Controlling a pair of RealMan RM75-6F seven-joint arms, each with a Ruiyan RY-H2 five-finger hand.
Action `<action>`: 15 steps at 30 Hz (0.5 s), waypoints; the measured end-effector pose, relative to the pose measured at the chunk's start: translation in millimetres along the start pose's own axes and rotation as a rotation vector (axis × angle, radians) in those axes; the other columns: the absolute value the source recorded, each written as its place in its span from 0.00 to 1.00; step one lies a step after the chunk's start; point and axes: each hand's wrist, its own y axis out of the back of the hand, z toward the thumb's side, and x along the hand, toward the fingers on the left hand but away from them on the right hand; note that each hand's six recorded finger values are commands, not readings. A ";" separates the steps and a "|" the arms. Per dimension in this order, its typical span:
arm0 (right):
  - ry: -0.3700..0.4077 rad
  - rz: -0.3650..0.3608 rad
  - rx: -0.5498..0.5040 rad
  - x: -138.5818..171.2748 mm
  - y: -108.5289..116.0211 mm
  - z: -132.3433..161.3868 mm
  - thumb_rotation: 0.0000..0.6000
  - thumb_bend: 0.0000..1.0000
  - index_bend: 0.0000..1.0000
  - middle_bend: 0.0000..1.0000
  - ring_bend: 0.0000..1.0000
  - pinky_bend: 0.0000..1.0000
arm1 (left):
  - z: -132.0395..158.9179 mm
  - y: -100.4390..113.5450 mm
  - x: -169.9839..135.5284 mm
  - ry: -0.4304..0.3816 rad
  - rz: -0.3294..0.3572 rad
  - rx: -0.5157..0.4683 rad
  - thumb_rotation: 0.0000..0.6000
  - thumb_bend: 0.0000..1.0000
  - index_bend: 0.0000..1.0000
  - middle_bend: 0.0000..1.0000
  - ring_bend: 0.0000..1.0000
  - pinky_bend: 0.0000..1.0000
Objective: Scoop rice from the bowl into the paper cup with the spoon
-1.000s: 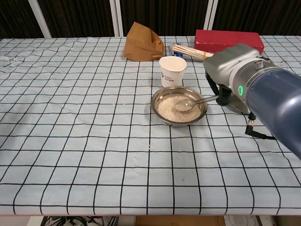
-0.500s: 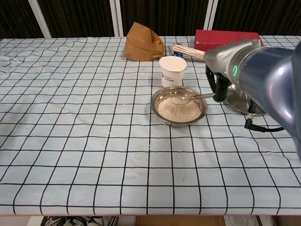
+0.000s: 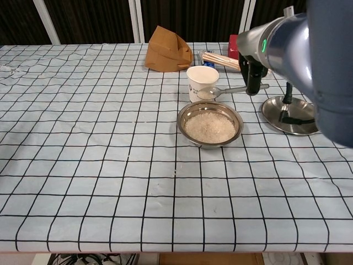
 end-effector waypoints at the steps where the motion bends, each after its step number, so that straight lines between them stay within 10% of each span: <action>1: -0.003 -0.004 -0.002 -1.7 3.3 -0.2 1.00 0.49 0.66 1.00 1.00 1.00 | 0.0 -0.3 0.0 0.001 -0.001 0.000 1.00 0.03 0.00 0.00 0.00 0.00; 15: -0.065 -0.061 -0.014 -36.3 36.9 -7.4 1.00 0.49 0.66 1.00 1.00 1.00 | 0.2 -1.2 0.8 0.011 -0.018 -0.019 1.00 0.03 0.00 0.00 0.00 0.00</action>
